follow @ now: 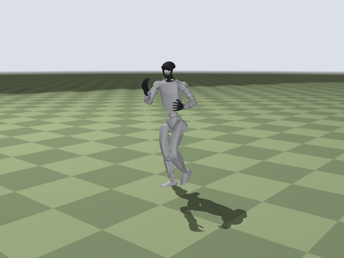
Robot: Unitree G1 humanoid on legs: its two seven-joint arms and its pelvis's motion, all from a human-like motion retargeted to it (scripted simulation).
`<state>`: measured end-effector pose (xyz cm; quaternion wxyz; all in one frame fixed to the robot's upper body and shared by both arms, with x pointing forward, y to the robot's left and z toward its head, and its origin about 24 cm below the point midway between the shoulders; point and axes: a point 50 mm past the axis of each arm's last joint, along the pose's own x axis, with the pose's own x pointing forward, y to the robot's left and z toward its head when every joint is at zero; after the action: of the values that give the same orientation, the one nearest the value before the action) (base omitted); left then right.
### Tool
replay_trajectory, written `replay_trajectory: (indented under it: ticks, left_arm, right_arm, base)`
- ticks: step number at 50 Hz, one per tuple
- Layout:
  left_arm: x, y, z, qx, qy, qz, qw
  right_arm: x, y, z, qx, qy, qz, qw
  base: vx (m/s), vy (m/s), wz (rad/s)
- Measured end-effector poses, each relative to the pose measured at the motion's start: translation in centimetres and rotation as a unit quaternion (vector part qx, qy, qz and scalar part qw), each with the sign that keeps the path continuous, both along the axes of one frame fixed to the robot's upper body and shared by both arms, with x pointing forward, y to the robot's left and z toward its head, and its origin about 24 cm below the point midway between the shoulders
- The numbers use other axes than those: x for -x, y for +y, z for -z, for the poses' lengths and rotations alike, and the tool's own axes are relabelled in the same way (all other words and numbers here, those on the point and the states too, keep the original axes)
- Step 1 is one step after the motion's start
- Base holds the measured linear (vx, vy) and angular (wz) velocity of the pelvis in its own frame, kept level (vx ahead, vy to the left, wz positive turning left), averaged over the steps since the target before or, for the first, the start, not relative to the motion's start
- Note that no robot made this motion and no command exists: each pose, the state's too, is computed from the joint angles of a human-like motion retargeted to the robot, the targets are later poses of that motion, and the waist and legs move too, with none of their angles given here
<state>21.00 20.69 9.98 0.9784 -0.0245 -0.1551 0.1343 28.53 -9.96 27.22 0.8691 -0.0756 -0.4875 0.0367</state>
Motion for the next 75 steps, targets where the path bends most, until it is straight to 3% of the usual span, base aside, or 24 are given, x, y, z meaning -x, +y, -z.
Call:
replay_trajectory:
  ticks: [6,11,15,22,25,30,36,40,46,50,55,61,67,71,75]
  left_arm:
    - [-4.2,-4.0,-11.5,0.106,-0.257,0.057,0.959]
    - [-2.4,-6.0,-21.5,0.027,-0.472,0.061,0.879]
    - [-2.3,-6.5,-26.5,-0.055,-0.526,0.084,0.844]
    - [-7.4,-5.0,-24.4,-0.054,-0.401,0.047,0.913]
    - [-9.1,-4.2,-19.9,-0.029,-0.323,0.054,0.944]
    - [-9.1,-1.3,-7.7,0.002,-0.11,0.079,0.991]
    - [-0.6,2.0,5.5,-0.006,0.158,0.099,0.982]
    - [7.1,5.9,8.7,0.012,0.26,0.006,0.965]
    - [13.4,8.9,8.7,0.05,0.282,-0.14,0.948]
    - [10.7,6.9,8.1,0.036,0.248,-0.114,0.961]
    - [3.1,2.0,5.4,-0.005,0.142,-0.016,0.99]
    - [-4.9,-3.9,-7.1,-0.037,-0.158,0.076,0.984]
    - [-5.7,-7.3,-19.7,-0.151,-0.409,0.037,0.899]
    - [-8.6,-8.1,-23.3,-0.251,-0.381,0.051,0.888]
    - [-11.6,-8.2,-22.3,-0.246,-0.303,0.074,0.918]
  right_arm:
    - [3.2,-4.2,14.3,-0.004,0.284,-0.028,0.958]
    - [9.9,-9.7,19.5,0.032,0.437,-0.034,0.898]
    - [13.4,-13.4,20.7,0.033,0.499,0.011,0.866]
    - [14.6,-14.9,19.4,-0.046,0.464,0.066,0.882]
    - [12.1,-13.2,17.8,-0.036,0.395,0.064,0.916]
    - [6.1,-7.3,12.5,-0.066,0.242,-0.025,0.968]
    - [4.5,-1.0,2.7,-0.061,0.025,-0.117,0.991]
    - [5.7,-0.4,-2.4,-0.037,-0.103,-0.117,0.987]
    - [5.3,-0.8,-5.7,0.041,-0.193,0.012,0.98]
    - [3.6,-0.7,-3.8,0.032,-0.136,0.008,0.99]
    - [0.3,-1.6,4.9,0.013,0.089,-0.006,0.996]
    - [4.6,-7.1,16.5,0.072,0.305,0.044,0.949]
    - [12.5,-13.8,21.2,0.033,0.476,0.07,0.876]
    - [16.3,-16.9,21.9,-0.001,0.508,0.157,0.847]
    - [17.0,-17.6,21.1,-0.068,0.476,0.189,0.856]
  base:
    - [0.03,0.18,0.01]
    - [-0.01,0.17,0.79]
    - [-0.02,0.07,0.52]
    - [0.0,-0.03,0.53]
    - [0.06,-0.1,-0.05]
    - [0.08,-0.14,-0.46]
    - [0.02,-0.23,-1.06]
    - [0.04,-0.1,-1.02]
    - [-0.02,-0.07,-0.53]
    - [0.01,0.02,0.12]
    - [0.05,0.07,0.2]
    - [0.02,0.18,0.18]
    - [-0.03,0.2,0.85]
    - [0.0,0.08,0.68]
    - [0.01,-0.01,0.54]
